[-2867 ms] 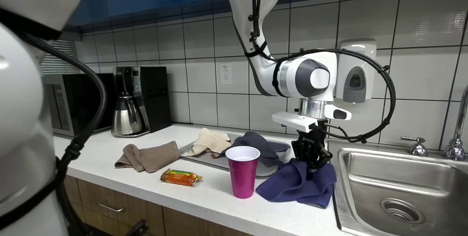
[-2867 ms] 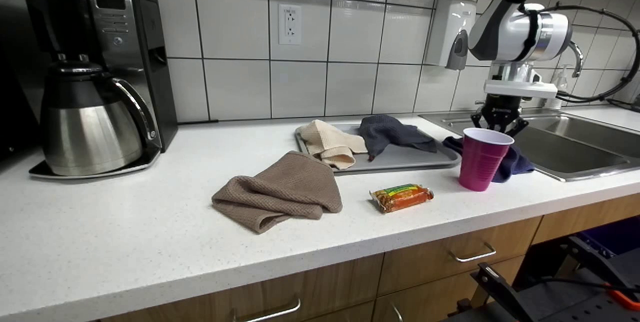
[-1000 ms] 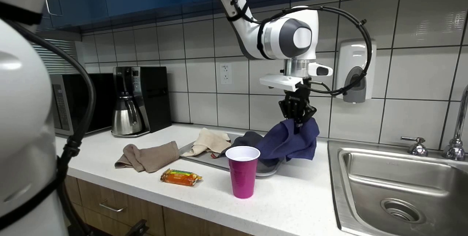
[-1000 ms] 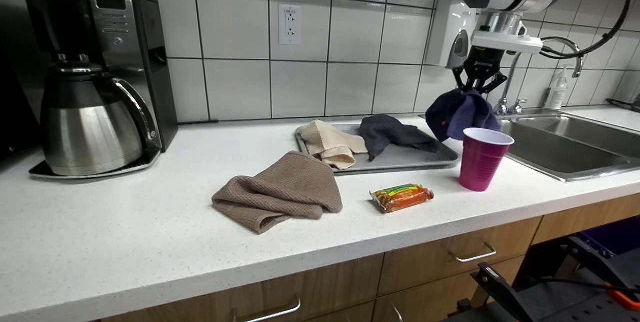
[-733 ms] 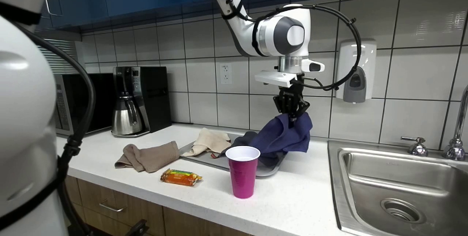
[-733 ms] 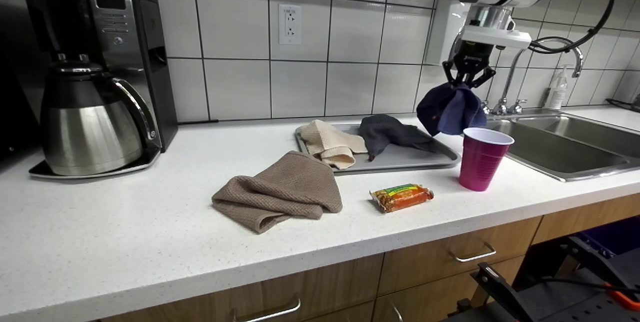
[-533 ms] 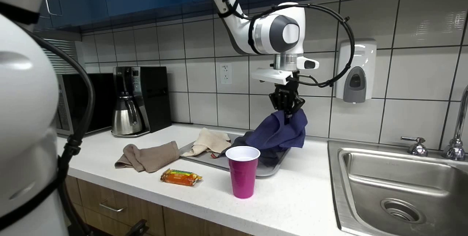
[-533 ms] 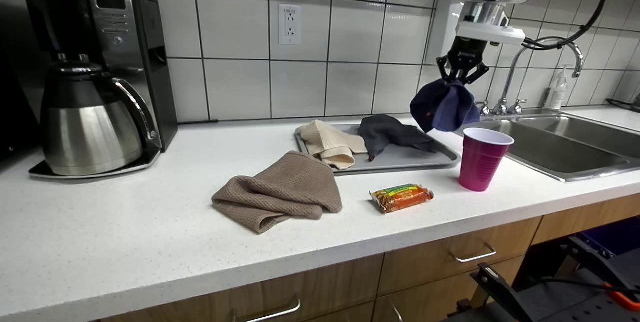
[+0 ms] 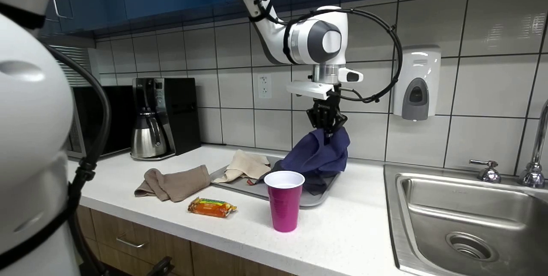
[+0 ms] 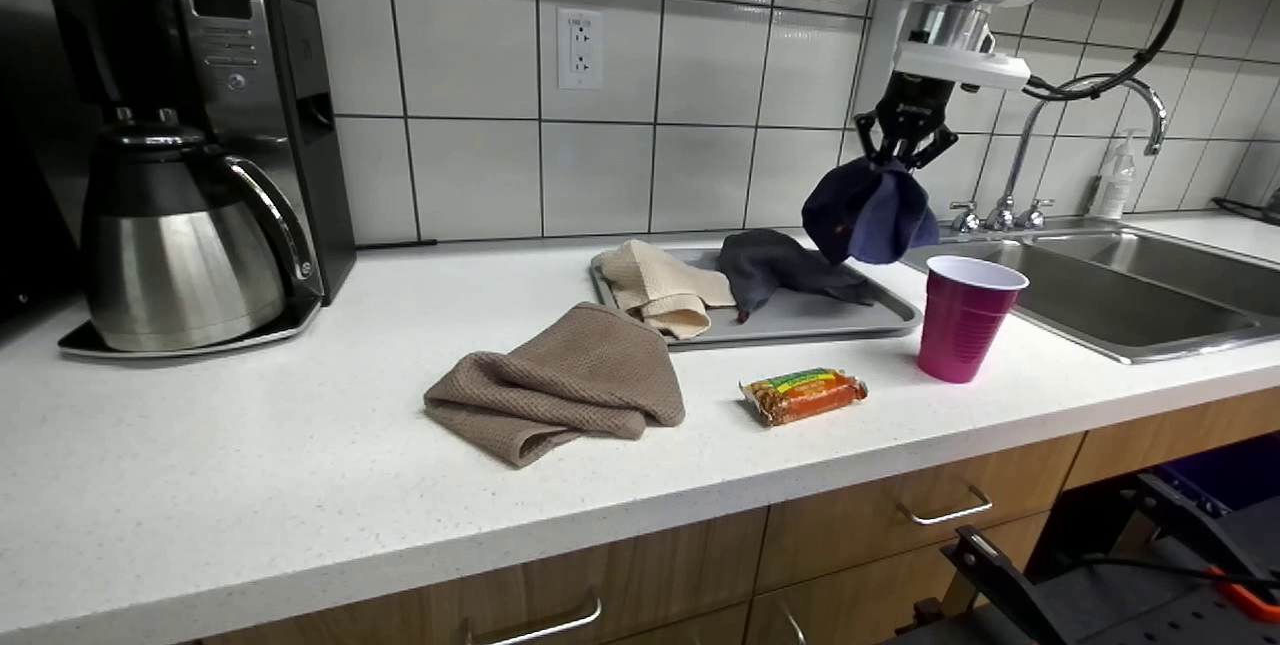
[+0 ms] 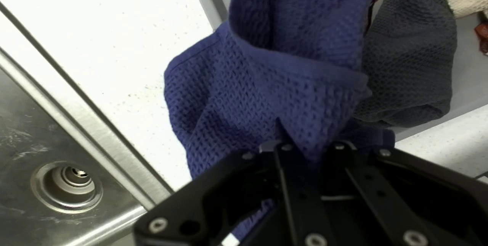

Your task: Put the towels on the tray.

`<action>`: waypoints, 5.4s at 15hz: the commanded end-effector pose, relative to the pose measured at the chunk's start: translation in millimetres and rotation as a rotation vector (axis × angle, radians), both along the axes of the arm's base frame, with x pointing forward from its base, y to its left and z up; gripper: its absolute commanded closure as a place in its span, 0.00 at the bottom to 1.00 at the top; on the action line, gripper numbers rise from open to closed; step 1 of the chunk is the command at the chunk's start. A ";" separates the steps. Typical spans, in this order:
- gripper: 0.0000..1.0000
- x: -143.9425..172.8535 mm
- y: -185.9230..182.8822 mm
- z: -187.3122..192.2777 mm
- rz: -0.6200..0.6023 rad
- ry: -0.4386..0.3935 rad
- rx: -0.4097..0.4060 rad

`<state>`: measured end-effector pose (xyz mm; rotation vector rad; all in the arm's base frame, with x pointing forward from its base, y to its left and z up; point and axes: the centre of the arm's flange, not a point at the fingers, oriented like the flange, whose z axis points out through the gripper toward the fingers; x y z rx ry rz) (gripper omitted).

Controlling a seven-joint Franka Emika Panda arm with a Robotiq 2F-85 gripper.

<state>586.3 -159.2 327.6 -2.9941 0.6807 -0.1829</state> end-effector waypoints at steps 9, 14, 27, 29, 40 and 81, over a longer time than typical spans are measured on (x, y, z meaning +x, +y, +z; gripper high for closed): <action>0.97 16.7 18.5 -53.2 0.022 0.040 0.062; 0.97 25.1 30.7 -69.5 0.043 0.066 0.056; 0.61 15.6 48.1 -93.0 0.073 0.114 0.068; 0.47 12.0 51.3 -87.2 0.081 0.112 0.067; 0.00 -7.7 86.5 -45.6 0.166 0.076 0.047; 0.00 -57.3 357.4 -38.3 1.024 0.119 0.002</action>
